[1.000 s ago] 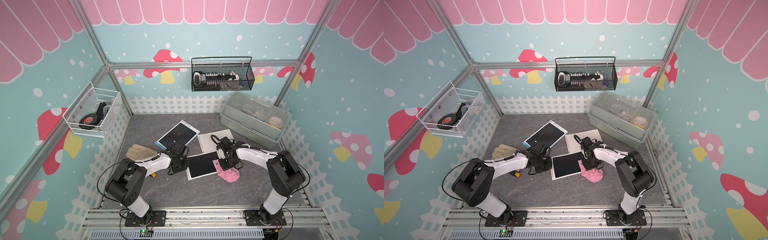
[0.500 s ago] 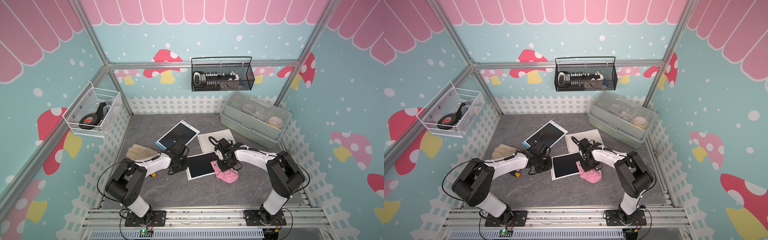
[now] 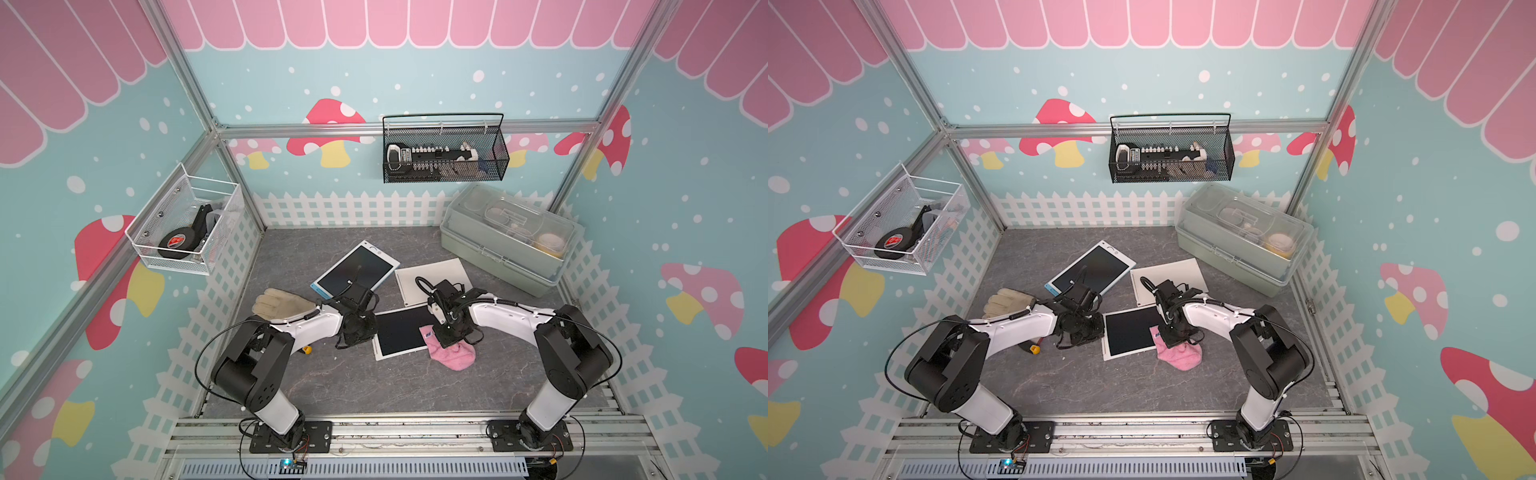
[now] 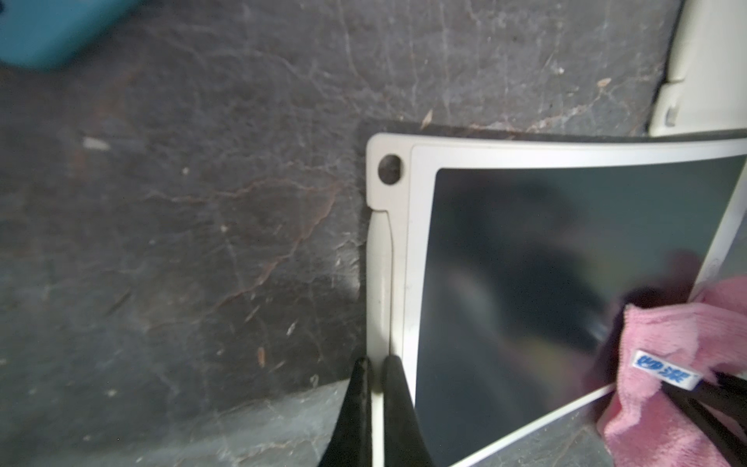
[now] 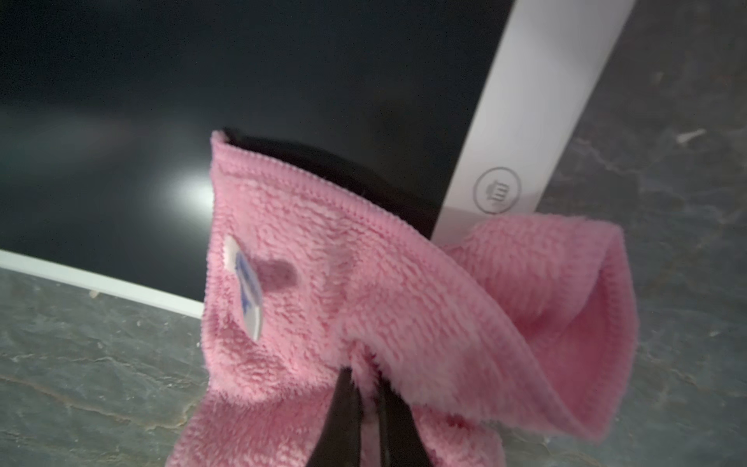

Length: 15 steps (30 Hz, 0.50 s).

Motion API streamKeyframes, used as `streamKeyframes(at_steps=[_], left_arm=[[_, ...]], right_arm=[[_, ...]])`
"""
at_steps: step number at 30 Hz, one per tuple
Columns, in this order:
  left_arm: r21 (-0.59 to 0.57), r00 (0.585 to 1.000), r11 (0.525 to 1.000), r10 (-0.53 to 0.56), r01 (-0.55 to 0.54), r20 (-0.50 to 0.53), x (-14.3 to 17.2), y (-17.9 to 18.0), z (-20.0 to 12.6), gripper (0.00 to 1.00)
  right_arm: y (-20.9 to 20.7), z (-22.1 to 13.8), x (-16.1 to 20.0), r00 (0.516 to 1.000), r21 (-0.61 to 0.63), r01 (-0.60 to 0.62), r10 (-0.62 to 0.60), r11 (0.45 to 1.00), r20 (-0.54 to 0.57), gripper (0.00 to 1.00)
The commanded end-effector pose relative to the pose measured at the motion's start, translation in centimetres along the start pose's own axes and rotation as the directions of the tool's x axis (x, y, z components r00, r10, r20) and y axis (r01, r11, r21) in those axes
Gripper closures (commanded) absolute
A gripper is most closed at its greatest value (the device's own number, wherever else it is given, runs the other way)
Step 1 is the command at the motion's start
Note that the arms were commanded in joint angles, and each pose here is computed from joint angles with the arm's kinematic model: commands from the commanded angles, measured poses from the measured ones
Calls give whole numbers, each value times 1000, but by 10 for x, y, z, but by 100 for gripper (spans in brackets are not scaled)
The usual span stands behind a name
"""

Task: Wipe the drawing tablet
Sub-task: Wipe the dirt from the drawing tablet.

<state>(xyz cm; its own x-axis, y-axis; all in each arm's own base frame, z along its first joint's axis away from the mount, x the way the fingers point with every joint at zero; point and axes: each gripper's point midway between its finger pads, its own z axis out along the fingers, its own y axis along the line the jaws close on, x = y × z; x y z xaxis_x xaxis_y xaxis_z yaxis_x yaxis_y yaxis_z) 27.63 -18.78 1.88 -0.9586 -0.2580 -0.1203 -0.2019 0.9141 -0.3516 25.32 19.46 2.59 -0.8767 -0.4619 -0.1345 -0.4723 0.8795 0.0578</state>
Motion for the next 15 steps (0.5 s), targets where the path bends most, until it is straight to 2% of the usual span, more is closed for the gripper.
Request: streamKeyframes(at_steps=[1,5,10,12,15], left_arm=[[-213,992,977,-38,11,-121,36,57,18,98],[-214,992,977,-37,11,-119,36,58,18,98],[-216,992,976,-38,12,-119,35,58,19,98],[-216,992,976,-36,9,-121,35,58,19,98],[-211,992,977,-35,9,-119,34,56,18,98]], right_arm=[[-21,20,48,980,8,-87,87,996,-179,100],[-34,14,62,976,18,-98,99,995,-192,100],[6,15,58,979,-27,-47,41,999,-202,100],[-2,17,59,975,-1,-78,76,997,-206,100],[-36,15,64,961,34,-186,189,982,-201,100]])
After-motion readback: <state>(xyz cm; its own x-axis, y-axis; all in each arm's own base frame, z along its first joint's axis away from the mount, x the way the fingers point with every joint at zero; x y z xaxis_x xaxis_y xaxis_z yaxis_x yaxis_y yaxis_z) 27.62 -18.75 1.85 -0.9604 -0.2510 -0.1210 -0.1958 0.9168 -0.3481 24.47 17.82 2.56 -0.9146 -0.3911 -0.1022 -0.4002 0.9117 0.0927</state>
